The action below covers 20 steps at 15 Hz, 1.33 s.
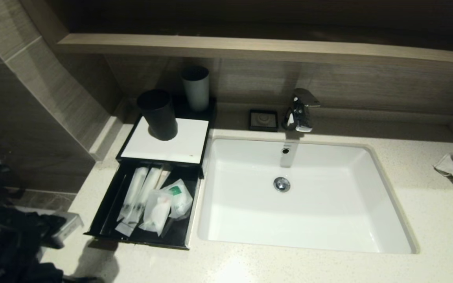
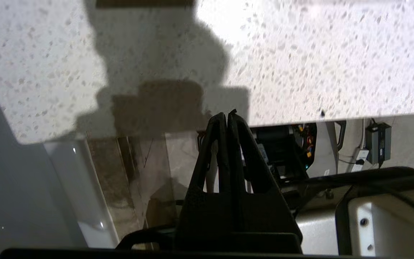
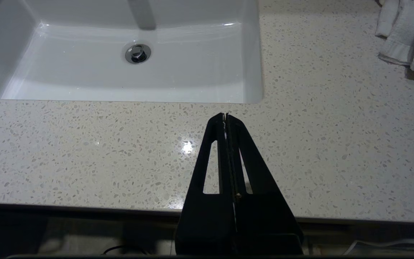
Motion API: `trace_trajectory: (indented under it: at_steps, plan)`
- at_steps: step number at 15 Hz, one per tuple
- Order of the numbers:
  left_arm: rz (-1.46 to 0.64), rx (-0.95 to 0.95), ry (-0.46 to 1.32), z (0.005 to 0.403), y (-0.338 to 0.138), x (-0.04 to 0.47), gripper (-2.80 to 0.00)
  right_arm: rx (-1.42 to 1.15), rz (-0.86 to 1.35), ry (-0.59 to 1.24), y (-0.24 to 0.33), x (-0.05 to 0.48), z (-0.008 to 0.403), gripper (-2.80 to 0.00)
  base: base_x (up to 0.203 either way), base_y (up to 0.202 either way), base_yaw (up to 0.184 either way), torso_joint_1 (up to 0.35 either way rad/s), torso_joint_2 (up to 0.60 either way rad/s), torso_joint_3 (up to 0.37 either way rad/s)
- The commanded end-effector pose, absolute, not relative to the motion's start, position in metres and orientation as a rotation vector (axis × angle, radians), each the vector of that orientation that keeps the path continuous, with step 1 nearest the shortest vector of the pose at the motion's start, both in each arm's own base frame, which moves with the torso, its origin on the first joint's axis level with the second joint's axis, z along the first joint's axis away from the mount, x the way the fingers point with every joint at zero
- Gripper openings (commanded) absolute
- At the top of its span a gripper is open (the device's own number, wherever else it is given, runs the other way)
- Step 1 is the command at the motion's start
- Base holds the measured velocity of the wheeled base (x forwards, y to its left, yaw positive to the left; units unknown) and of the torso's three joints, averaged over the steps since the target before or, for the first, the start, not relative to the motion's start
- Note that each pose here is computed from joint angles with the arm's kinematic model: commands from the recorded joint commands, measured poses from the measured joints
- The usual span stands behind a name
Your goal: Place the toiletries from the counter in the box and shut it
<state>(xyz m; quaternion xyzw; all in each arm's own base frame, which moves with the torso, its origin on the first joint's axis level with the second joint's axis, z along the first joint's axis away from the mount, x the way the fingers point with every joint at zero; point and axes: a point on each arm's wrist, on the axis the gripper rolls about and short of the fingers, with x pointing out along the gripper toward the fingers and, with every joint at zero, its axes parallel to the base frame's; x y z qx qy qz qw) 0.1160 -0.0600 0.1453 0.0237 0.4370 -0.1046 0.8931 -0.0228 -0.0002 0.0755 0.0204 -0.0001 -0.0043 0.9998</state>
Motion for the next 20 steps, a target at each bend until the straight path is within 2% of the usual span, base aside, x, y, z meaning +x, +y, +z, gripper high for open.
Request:
trace_trajectory:
  at_steps: [1, 20]
  plan:
    - [-0.200, 0.065, 0.958, 0.132, -0.072, 0.138, -2.80, 0.041, -0.009, 0.000, 0.000, -0.023, 0.075, -2.80, 0.000, 0.000, 0.000, 0.000, 0.00, 0.000]
    - [-0.124, 0.012, 0.862, 0.157, -0.094, 0.206, -2.80, 0.041, -0.009, 0.000, 0.000, -0.023, 0.075, -2.80, 0.000, 0.000, 0.000, 0.000, 0.00, 0.000]
